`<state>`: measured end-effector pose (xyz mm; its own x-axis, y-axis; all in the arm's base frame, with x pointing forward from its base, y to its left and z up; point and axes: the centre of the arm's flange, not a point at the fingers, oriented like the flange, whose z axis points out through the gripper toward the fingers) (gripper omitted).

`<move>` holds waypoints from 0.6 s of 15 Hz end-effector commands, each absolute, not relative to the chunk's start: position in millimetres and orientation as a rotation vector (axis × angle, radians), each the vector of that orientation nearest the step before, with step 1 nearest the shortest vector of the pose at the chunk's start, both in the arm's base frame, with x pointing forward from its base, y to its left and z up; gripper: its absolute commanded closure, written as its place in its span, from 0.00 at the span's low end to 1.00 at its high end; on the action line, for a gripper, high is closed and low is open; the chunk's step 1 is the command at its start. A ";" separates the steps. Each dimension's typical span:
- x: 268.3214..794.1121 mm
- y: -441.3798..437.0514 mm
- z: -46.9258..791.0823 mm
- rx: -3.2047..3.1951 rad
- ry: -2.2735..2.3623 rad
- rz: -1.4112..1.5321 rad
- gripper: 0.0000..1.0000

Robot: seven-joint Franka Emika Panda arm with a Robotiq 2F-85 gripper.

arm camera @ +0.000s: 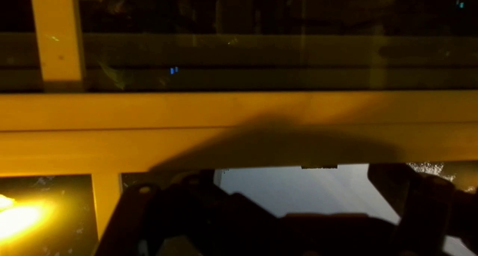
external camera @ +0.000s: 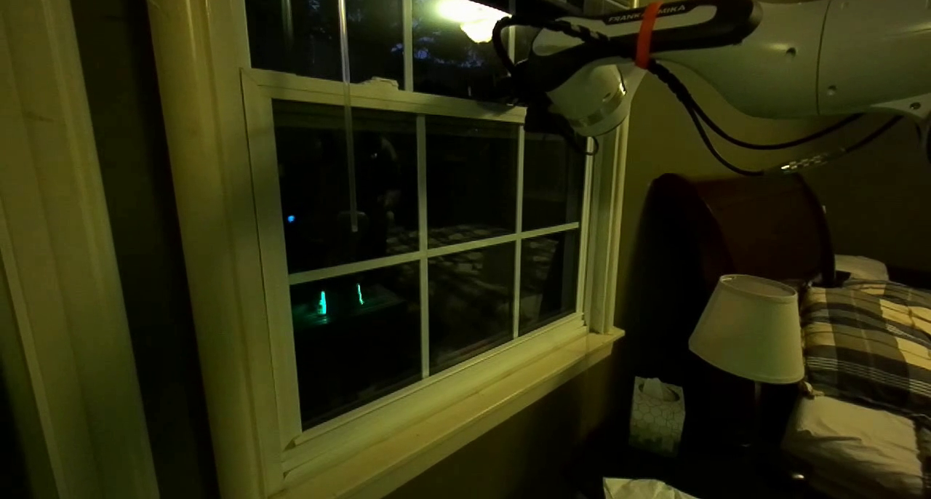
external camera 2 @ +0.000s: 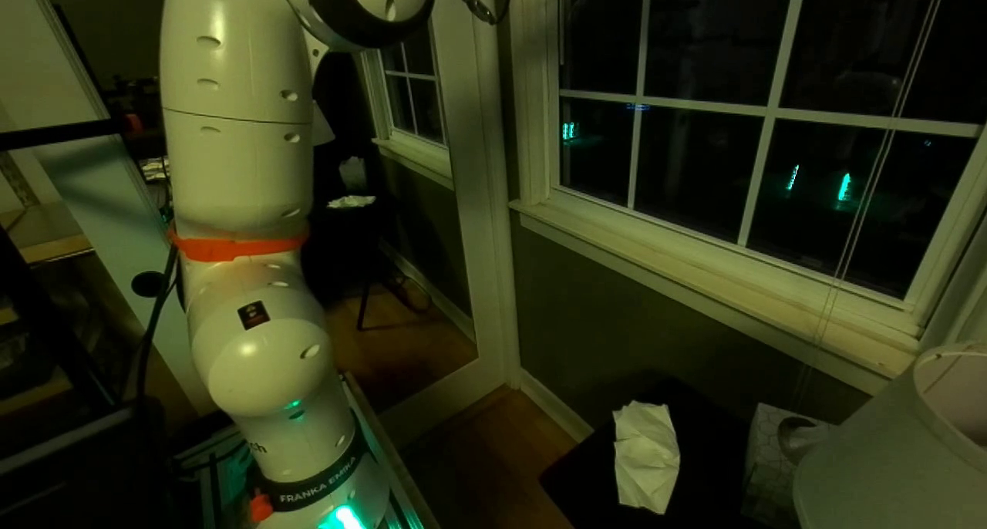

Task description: Push the window down

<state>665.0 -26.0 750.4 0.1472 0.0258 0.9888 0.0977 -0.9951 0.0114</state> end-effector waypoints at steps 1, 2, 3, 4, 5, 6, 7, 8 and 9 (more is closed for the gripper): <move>685.2 -47.5 698.1 -2.516 -0.107 -1.862 0.00; 684.5 -48.5 692.1 -2.519 -0.103 -1.858 0.00; 683.7 -49.5 687.1 -2.521 -0.101 -1.859 0.00; 681.5 -50.1 682.4 -2.522 -0.102 -1.860 0.00; 679.6 -49.7 681.7 -2.523 -0.101 -1.863 0.00; 677.9 -49.6 681.2 -2.524 -0.100 -1.866 0.00; 675.9 -49.3 680.7 -2.524 -0.100 -1.870 0.00; 673.8 -49.2 680.2 -2.525 -0.099 -1.878 0.00; 672.6 -49.1 679.5 -2.526 -0.096 -1.889 0.00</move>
<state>665.0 -24.9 750.1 0.1487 0.0247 0.9886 0.0848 -0.9963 0.0121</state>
